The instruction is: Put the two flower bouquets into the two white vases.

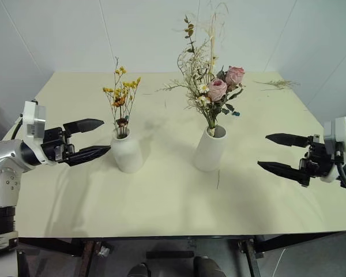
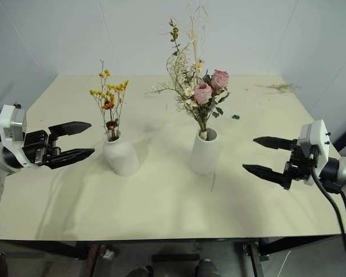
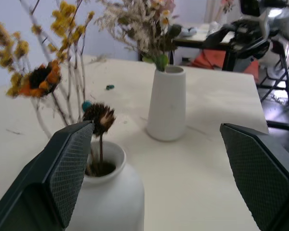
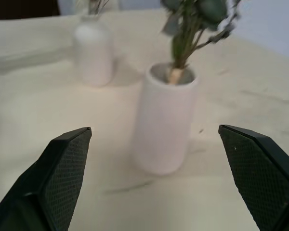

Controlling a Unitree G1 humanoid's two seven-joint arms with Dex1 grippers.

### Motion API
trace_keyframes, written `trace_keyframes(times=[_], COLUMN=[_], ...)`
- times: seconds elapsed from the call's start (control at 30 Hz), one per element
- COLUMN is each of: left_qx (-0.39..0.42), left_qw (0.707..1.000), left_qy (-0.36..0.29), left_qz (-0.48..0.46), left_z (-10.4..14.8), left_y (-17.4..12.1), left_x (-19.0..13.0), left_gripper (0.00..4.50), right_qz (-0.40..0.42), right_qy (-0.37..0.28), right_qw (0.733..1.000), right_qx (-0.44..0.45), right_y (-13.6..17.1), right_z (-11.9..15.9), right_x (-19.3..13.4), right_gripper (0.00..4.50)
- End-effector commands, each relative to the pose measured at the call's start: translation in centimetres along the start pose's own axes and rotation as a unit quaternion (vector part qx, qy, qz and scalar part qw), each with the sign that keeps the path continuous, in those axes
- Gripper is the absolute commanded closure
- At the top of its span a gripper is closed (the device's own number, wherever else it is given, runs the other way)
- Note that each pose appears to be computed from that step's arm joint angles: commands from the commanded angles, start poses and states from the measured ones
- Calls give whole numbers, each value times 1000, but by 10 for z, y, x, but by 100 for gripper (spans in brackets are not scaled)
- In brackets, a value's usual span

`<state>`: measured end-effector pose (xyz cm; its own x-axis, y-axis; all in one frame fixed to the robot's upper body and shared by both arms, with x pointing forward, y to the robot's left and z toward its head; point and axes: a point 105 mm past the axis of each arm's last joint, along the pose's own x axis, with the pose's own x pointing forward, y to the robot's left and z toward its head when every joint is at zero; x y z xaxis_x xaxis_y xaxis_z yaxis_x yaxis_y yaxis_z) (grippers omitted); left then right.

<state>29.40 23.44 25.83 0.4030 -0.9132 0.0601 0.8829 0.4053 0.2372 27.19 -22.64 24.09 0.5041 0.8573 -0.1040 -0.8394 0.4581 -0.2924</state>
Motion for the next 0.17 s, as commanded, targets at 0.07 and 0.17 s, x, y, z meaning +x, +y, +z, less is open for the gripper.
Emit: trace_keyframes(times=[0.07,0.17], left_qx=[23,30], left_qw=[999,999], left_qy=[22,26], left_qz=[8,10], left_z=[-4,-5], left_y=[7,9], left_x=[-12,-13], left_gripper=[0,0], right_qz=[18,13], right_qy=[-7,-14], right_qw=[999,998], right_qx=[-38,-52], right_y=[4,-3], right_z=[11,13], right_x=[2,6], right_gripper=[4,4])
